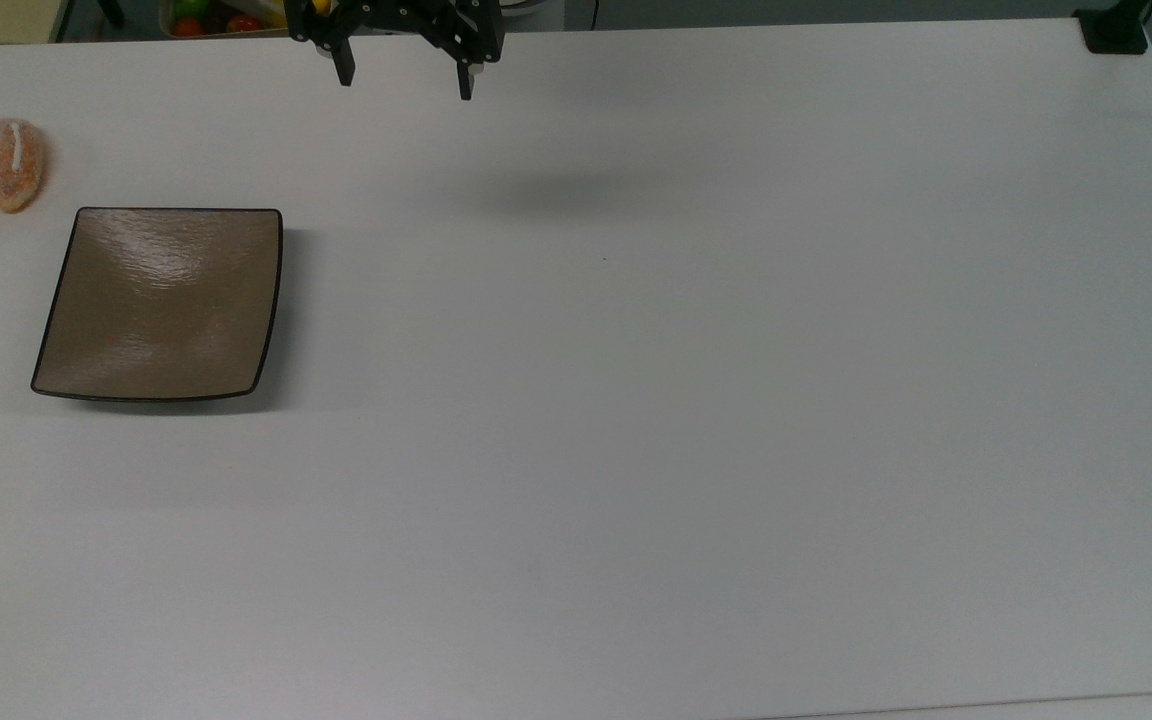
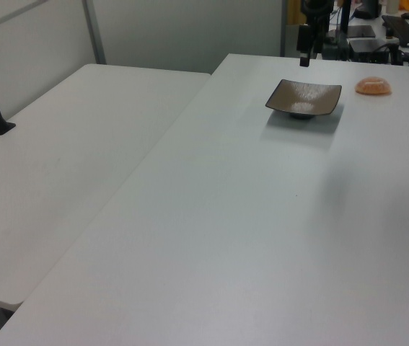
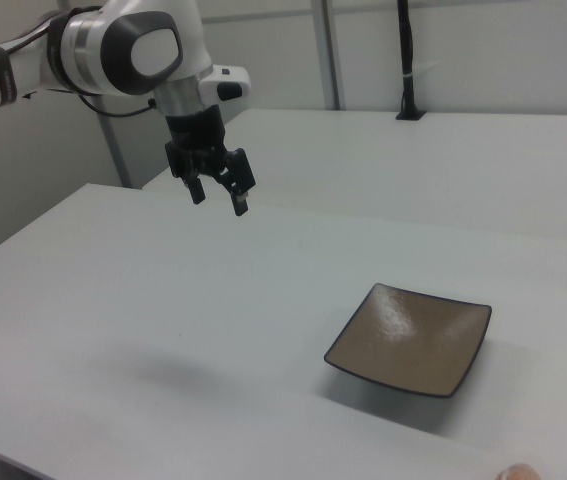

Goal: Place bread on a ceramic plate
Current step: 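Move the open gripper across the table toward the bread roll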

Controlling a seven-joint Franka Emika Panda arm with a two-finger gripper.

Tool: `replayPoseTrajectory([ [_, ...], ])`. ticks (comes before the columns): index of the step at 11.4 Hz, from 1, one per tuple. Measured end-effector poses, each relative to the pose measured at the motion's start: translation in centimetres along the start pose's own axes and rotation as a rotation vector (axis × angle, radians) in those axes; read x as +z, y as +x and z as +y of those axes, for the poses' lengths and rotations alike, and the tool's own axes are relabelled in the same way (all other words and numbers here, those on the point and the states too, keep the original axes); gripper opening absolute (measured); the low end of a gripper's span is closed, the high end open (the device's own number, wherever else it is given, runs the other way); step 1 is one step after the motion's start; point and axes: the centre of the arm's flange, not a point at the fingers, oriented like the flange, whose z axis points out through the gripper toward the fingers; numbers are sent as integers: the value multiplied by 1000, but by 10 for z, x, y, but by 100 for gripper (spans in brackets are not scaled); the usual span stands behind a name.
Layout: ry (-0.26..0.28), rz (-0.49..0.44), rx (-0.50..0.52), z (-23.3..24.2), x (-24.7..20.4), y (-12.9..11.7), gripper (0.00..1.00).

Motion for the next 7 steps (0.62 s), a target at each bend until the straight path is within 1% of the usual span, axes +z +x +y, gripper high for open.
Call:
replayPoseTrajectory([
  [7, -1, 3, 13, 7, -2, 0, 100],
])
